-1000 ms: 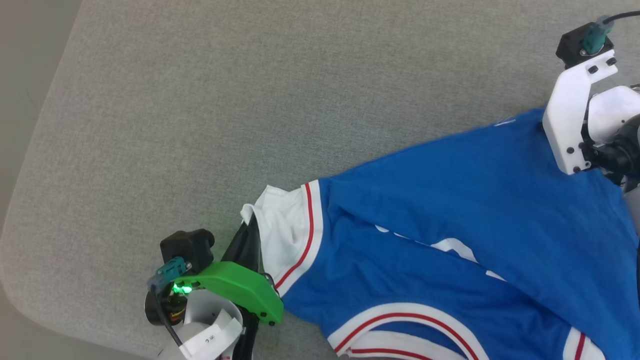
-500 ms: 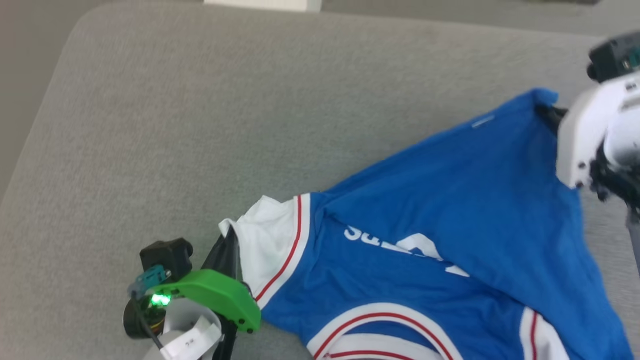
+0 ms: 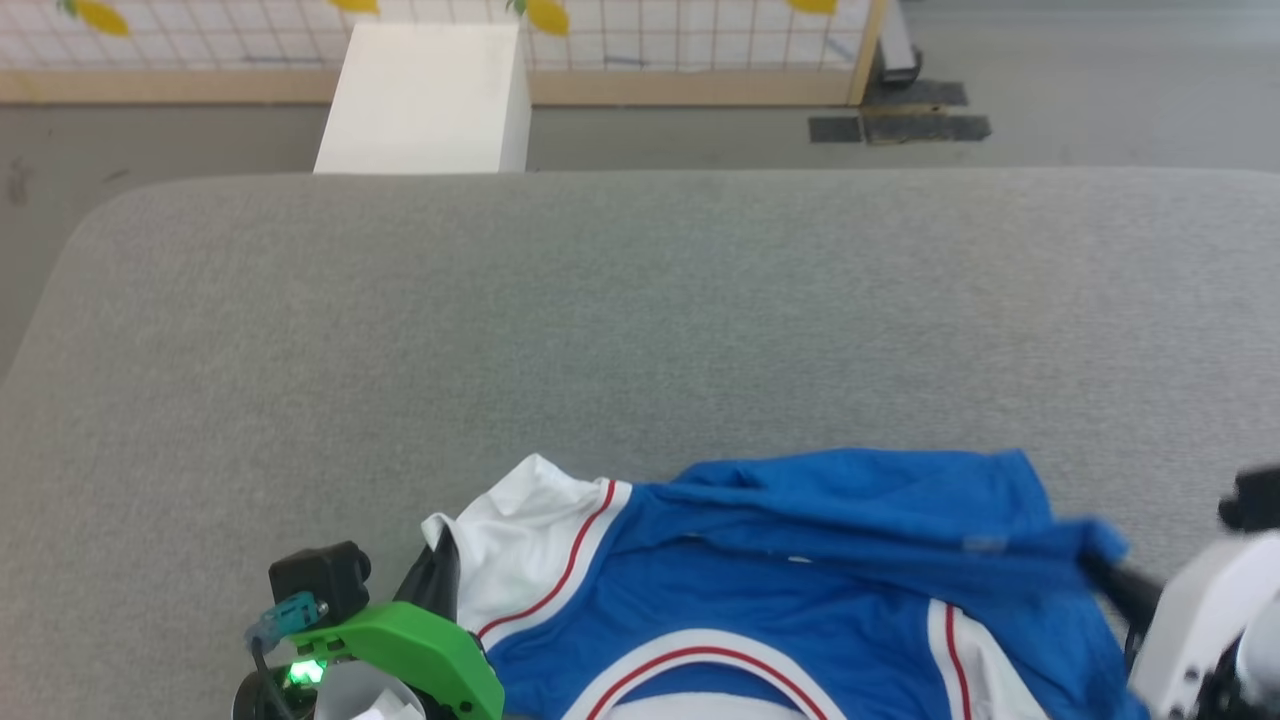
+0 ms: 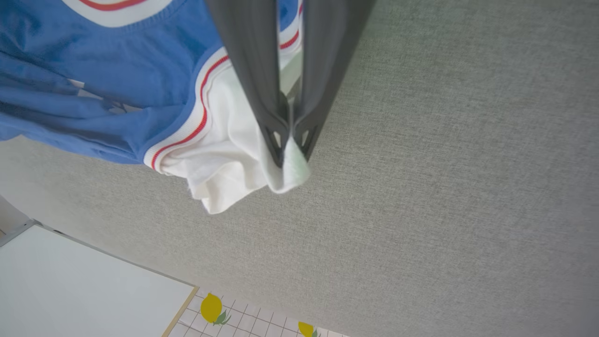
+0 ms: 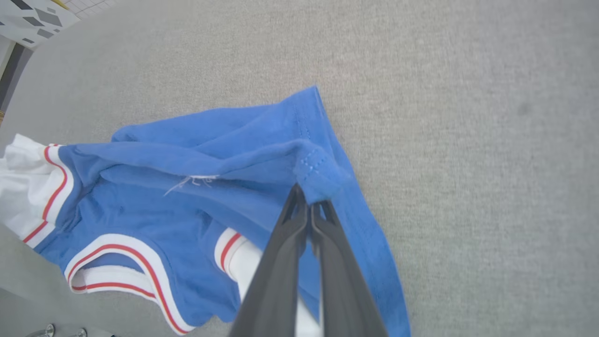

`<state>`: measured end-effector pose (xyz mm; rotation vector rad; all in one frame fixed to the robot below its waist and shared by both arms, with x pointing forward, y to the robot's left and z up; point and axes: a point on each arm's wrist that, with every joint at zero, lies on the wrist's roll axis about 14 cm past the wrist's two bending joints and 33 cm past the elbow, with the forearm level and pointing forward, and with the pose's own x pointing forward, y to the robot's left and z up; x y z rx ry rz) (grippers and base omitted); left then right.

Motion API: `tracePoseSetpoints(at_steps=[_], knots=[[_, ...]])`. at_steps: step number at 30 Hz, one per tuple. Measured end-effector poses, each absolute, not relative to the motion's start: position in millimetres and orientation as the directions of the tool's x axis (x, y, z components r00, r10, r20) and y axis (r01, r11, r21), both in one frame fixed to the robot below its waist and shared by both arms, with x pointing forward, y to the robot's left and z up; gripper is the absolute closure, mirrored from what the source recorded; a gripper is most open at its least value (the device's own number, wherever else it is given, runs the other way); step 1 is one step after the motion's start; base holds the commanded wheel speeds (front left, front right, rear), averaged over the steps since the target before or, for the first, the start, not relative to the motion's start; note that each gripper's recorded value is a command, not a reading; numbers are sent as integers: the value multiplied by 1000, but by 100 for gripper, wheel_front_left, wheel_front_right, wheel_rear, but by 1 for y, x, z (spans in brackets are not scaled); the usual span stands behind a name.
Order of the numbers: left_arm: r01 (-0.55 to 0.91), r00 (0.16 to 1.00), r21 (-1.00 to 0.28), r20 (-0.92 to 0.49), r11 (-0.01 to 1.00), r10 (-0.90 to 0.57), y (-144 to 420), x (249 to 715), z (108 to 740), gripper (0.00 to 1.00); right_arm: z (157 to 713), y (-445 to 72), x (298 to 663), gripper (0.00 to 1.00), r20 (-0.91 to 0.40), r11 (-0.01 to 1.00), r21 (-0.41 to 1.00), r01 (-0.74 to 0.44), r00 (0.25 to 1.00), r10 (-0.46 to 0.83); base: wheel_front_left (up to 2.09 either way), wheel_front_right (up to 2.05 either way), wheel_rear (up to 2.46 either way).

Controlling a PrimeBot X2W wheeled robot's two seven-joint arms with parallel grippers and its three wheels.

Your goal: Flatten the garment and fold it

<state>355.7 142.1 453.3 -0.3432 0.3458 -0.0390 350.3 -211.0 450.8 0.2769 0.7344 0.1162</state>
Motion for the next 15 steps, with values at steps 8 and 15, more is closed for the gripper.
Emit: tracePoseSetpoints(at_steps=[8, 15], knots=[[32, 945, -486, -269, 874, -184, 121, 352, 472, 100, 436, -198, 287, 100, -683, 907, 416, 62, 680, 266, 0, 0, 0], [171, 957, -463, -133, 870, -259, 121, 383, 519, 100, 479, -205, 317, 100, -593, 913, 408, -27, 752, 287, 0, 0, 0]])
